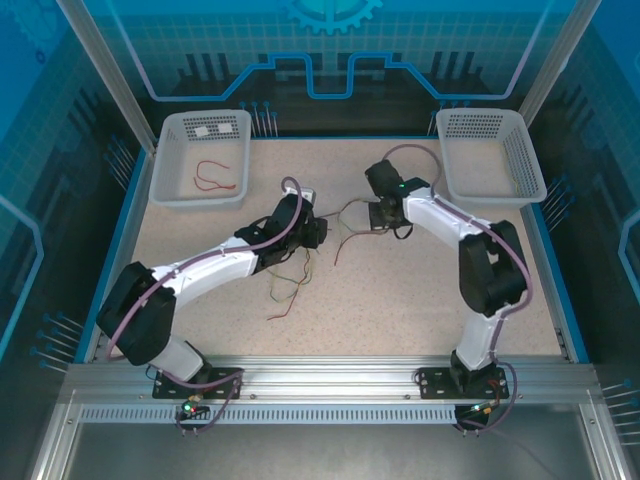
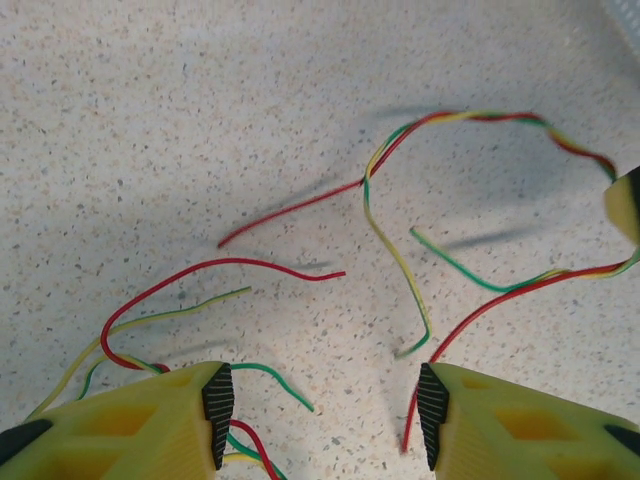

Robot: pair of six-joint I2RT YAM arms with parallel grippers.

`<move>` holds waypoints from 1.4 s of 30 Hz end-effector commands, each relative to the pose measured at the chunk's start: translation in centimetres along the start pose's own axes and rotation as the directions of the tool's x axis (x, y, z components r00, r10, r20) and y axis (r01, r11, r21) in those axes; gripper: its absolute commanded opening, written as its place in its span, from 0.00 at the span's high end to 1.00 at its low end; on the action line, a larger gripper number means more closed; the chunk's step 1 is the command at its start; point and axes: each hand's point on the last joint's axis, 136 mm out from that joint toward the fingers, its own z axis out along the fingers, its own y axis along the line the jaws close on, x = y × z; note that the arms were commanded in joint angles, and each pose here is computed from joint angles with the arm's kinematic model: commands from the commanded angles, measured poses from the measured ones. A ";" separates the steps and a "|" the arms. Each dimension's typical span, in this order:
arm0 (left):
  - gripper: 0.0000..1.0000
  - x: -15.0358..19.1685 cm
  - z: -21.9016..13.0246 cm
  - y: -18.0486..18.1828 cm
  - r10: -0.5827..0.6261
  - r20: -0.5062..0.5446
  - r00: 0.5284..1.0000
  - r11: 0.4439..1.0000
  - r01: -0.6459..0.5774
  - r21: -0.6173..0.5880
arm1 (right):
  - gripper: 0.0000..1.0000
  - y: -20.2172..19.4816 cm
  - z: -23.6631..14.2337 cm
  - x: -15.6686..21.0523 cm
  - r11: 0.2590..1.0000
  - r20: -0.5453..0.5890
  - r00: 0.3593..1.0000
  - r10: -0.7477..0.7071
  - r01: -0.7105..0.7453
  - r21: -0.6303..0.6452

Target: Untangle the cables

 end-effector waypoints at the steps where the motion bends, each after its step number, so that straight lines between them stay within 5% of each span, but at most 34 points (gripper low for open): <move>1: 0.45 -1.8 -1.2 -0.3 -0.008 0.075 0.997 1.000 0.007 0.021 | 1.00 -1.8 -2.6 -0.6 0.999 0.043 0.999 -0.003 0.001 0.041; 13: 0.37 -3.9 -2.6 -0.8 -0.155 0.157 0.975 0.964 0.114 0.242 | 1.00 -0.8 -9.6 -2.8 0.996 0.231 0.972 0.032 -0.011 -0.092; 18: 0.26 -4.9 -4.8 -2.2 -0.145 0.256 0.956 0.931 0.044 0.361 | 1.00 0.3 -12.7 -3.5 0.982 0.282 0.958 0.058 -0.003 -0.190; 23: 0.25 -5.3 -7.4 -5.1 -0.125 0.308 0.943 0.848 -0.060 0.527 | 1.00 2.8 -15.3 -4.0 0.935 0.319 0.942 0.105 0.016 -0.354; 30: 0.31 -5.9 -9.0 -5.4 -0.159 0.362 0.919 0.822 -0.080 0.564 | 1.00 6.2 -17.7 -4.0 0.863 0.387 0.916 0.109 0.106 -0.494; 38: 0.41 -6.1 -9.4 -1.6 -0.236 0.394 0.888 0.865 0.007 0.502 | 1.00 5.2 -19.5 -3.9 0.848 0.474 0.867 0.150 0.134 -0.513; 42: 0.51 -6.3 -10.0 -1.0 -0.274 0.384 0.882 0.840 0.024 0.543 | 1.00 5.7 -20.0 -3.6 0.821 0.496 0.854 0.159 0.164 -0.546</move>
